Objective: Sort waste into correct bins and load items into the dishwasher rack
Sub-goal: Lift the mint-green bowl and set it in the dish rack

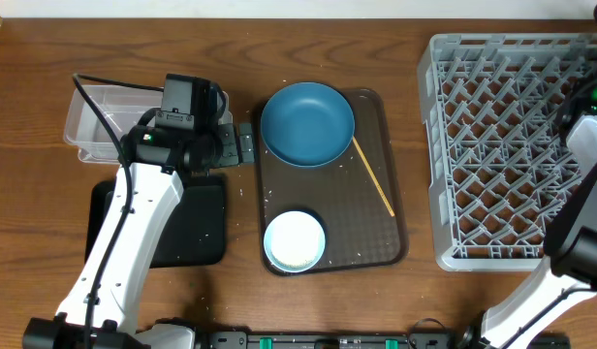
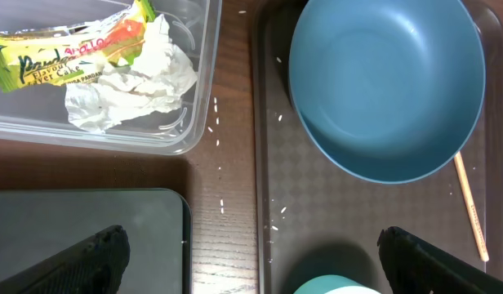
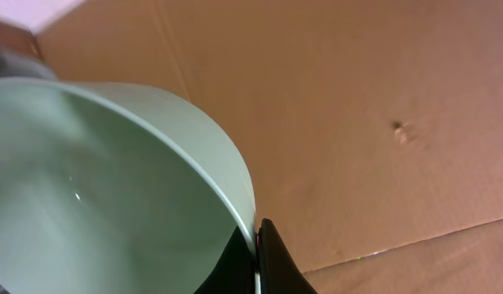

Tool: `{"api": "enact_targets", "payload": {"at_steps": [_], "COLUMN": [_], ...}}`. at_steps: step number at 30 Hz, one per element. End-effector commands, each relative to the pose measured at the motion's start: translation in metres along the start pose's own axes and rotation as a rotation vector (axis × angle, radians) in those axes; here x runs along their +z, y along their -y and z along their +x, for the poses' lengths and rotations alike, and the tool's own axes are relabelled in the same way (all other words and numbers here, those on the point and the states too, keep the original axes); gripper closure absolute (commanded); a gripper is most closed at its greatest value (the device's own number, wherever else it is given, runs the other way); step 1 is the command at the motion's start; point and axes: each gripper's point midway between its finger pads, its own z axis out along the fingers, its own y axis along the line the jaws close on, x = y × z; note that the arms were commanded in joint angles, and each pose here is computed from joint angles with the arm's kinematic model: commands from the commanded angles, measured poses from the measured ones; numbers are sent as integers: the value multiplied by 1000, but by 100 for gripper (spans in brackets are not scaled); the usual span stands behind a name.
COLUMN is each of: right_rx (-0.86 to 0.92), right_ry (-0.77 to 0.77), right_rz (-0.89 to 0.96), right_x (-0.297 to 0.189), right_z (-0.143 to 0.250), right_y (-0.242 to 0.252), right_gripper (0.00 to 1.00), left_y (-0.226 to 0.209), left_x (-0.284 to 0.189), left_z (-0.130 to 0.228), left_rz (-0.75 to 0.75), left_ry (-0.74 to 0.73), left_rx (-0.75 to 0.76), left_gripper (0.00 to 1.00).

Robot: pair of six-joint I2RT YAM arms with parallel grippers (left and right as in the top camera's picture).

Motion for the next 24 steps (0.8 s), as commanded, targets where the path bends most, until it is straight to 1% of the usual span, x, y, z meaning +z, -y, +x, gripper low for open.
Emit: {"api": "enact_targets", "payload": {"at_steps": [1,7,14,15,17,18,20,24], "right_rx": [-89,-127,-30,-39,-65,-83,-90,-16], "right_ry": [-54,-84,-158,-175,-205,-221,-254,-306], "right_rz": [29,-14,-71,-89,-123,-145,-170,-145], "right_x": [12,20,12,8,1,-4,-12,-23], "right_z": [20,38,51,53,57,59,64,67], "right_y": [-3,-36,-62,-69,-80,-87,-97,-99], "right_gripper": [99,99,98,95,85,75,62,42], "left_y": [-1,-1,-1,-1,-1,-1,-1,-1], "left_x": [0,0,0,0,0,0,0,0], "left_z": [-3,-3,-3,-3,-3,-3,-3,-3], "left_rz": [-6,-5,-5,-5,-5,-5,-5,-5], "left_ry": [3,3,3,3,3,3,4,3], "left_rx": [11,11,11,11,11,11,11,11], "left_gripper": [0,0,0,0,0,0,0,0]}}
